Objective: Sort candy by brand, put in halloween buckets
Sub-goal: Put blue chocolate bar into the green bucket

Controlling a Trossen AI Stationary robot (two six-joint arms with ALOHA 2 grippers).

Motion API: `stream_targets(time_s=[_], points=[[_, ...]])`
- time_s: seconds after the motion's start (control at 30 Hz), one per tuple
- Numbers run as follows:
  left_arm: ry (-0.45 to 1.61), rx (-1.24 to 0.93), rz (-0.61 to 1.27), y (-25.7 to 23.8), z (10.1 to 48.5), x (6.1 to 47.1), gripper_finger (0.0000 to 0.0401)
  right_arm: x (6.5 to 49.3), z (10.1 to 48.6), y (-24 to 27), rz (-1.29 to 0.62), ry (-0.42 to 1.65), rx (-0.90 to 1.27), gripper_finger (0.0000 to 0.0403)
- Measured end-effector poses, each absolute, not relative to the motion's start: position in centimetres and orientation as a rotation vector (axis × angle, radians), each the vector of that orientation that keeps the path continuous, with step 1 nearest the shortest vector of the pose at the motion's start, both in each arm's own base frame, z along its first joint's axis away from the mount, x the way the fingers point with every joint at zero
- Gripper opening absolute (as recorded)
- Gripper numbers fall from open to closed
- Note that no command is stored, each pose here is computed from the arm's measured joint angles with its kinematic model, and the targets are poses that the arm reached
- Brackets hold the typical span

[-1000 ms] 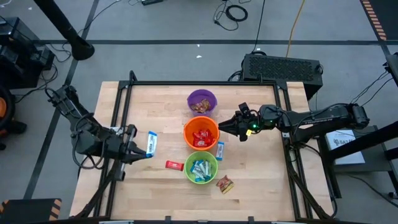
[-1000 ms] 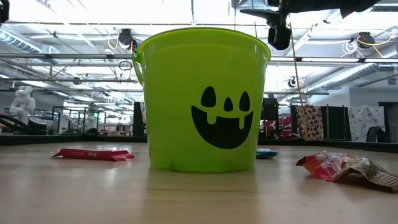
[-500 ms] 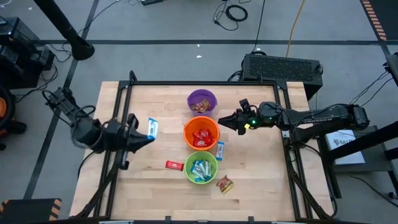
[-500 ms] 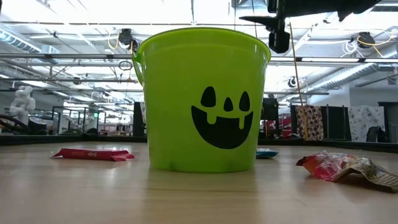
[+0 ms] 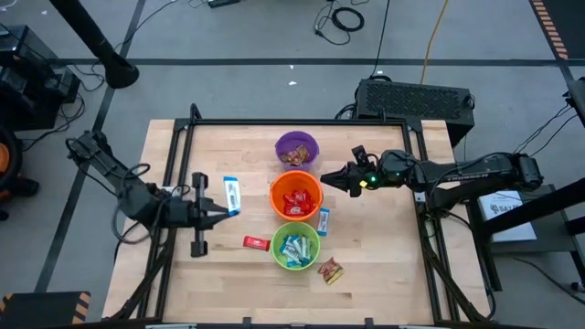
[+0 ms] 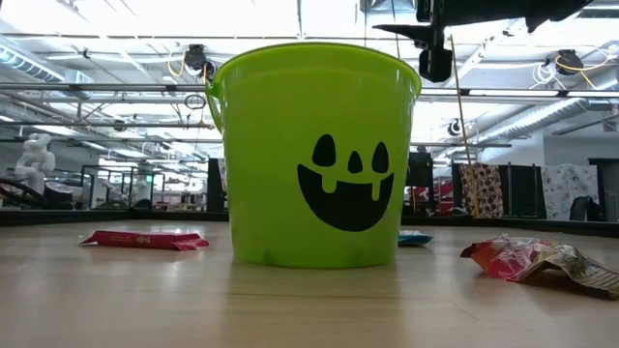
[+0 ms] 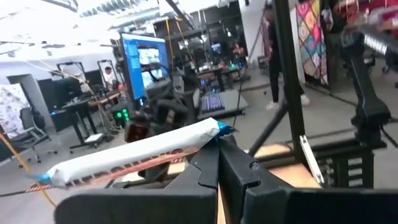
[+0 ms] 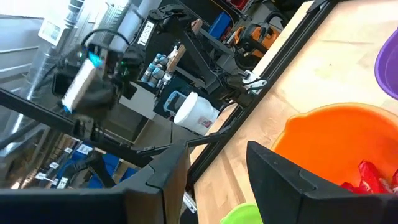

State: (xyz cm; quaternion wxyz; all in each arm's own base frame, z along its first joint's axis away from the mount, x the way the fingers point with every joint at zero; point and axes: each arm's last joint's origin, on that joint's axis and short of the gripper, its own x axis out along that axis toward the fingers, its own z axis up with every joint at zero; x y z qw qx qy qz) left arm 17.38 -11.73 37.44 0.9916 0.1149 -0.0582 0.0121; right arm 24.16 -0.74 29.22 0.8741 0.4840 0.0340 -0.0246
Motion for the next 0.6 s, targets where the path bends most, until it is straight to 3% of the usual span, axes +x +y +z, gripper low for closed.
stream_targets(time_s=[0.2,0.6], points=[[-0.097,0.143,0.013,-13.0,36.3,19.1,0.0000,24.2,29.2,-0.7,-0.054,0.067,1.072,0.0155],[0.122,-0.376,-0.065,-15.2,30.3,24.7,0.0000,24.2,29.5,-1.0,-0.090,0.018,1.055,0.0155]])
